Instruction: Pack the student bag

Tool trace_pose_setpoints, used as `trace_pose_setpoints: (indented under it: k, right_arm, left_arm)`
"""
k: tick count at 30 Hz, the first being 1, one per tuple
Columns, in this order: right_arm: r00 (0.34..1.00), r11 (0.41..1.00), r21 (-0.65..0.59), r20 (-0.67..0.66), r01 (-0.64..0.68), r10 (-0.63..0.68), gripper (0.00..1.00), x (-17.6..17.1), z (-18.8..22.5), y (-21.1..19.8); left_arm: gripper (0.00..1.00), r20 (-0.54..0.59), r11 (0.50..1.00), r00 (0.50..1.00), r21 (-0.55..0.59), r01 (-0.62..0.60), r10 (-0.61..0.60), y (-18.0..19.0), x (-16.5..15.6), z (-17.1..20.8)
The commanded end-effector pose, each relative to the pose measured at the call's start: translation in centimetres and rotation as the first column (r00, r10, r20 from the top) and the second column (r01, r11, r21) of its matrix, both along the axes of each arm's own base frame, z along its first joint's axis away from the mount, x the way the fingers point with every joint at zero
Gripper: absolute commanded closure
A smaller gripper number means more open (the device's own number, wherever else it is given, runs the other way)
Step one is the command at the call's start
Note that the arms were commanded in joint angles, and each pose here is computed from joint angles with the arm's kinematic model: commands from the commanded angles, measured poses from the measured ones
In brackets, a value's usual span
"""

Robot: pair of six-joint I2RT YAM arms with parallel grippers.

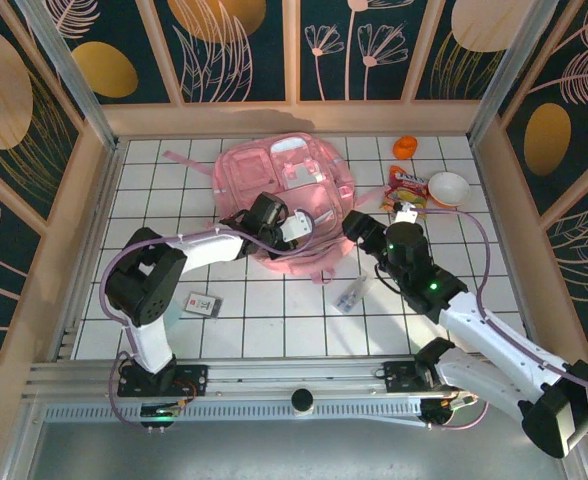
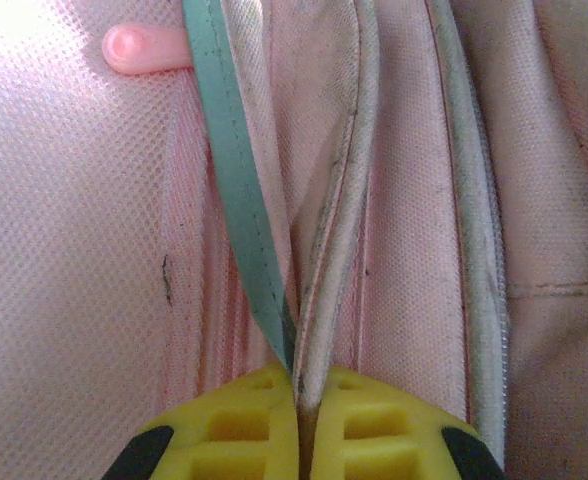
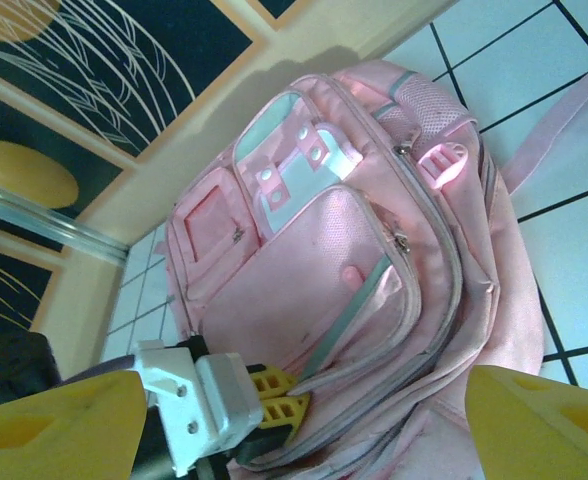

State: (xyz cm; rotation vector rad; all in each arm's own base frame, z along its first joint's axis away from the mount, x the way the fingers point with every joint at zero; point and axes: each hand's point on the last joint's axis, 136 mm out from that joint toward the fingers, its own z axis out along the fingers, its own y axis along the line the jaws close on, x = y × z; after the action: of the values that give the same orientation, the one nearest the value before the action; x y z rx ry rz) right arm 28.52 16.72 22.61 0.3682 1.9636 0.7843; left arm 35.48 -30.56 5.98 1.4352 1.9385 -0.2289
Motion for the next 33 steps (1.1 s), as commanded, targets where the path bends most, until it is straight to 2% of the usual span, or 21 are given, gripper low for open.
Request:
trace_pose_setpoints:
  k: [1, 5, 6, 8, 12, 14, 18, 20, 21, 24, 27, 30, 33]
  right_arm:
    - [0.997, 0.997, -0.065, 0.055, -0.043, 0.047, 0.17, 0.2, 0.8, 0.3]
    - [0.974, 0.968, -0.204, 0.145, -0.143, 0.175, 0.16, 0.1, 2.0, 1.5]
    - [0.957, 0.949, -0.258, 0.177, -0.181, 0.231, 0.16, -0.1, 2.5, 2.0]
    - [0.916, 0.897, -0.369, 0.215, -0.245, 0.339, 0.17, -0.4, 3.2, 3.0]
    - [0.823, 0.724, -0.586, 0.161, -0.366, 0.546, 0.17, -0.8, 2.9, 5.2]
    - [0.772, 0.607, -0.656, 0.057, -0.449, 0.633, 0.18, -0.9, 1.3, 6.9]
    - [0.590, 0.248, -0.768, -0.200, -0.590, 0.783, 0.18, -2.2, -3.6, 10.8]
    - [0.521, 0.107, -0.793, -0.285, -0.600, 0.804, 0.17, -2.3, -5.8, 12.2]
    - [0.492, 0.054, -0.801, -0.311, -0.596, 0.813, 0.16, -2.2, -6.6, 12.7]
    - [0.377, -0.084, -0.809, -0.359, -0.582, 0.853, 0.16, -2.4, -8.8, 14.5]
    - [0.288, -0.174, -0.821, -0.377, -0.543, 0.881, 0.16, -2.5, -10.6, 15.7]
    - [0.309, -0.195, -0.860, -0.369, -0.472, 0.877, 0.15, -0.8, -12.0, 16.0]
    - [0.311, -0.220, -0.860, -0.388, -0.460, 0.868, 0.14, 0.1, -13.4, 16.0]
  left_arm:
    - [0.88, -0.004, 0.999, 1.000, 0.033, -0.022, 0.023, 1.2, -0.4, -0.2]
    - [0.52, 0.018, 0.984, 0.995, -0.151, -0.096, 0.100, 0.2, 1.1, 5.3]
    - [0.47, 0.027, 0.970, 0.992, -0.218, -0.112, 0.120, 0.3, 1.4, 8.1]
    - [0.39, 0.001, 0.930, 0.983, -0.325, -0.172, 0.182, 1.3, 2.3, 11.5]
    - [0.29, -0.061, 0.799, 0.936, -0.504, -0.329, 0.347, 5.7, 4.0, 16.7]
    - [0.27, -0.124, 0.716, 0.894, -0.557, -0.422, 0.431, 8.6, 4.7, 17.7]
    - [0.27, -0.321, 0.513, 0.791, -0.623, -0.590, 0.521, 14.8, 5.0, 16.3]
    - [0.27, -0.390, 0.433, 0.749, -0.635, -0.640, 0.536, 16.9, 4.8, 15.3]
    - [0.27, -0.416, 0.400, 0.733, -0.640, -0.656, 0.538, 17.7, 4.5, 15.0]
    - [0.27, -0.446, 0.347, 0.714, -0.655, -0.672, 0.540, 18.6, 3.9, 14.8]
    - [0.27, -0.458, 0.317, 0.720, -0.679, -0.662, 0.521, 18.5, 3.3, 15.2]
    - [0.27, -0.462, 0.314, 0.716, -0.677, -0.666, 0.523, 18.5, 3.1, 14.9]
    - [0.28, -0.460, 0.334, 0.711, -0.658, -0.675, 0.531, 18.6, 3.1, 14.3]
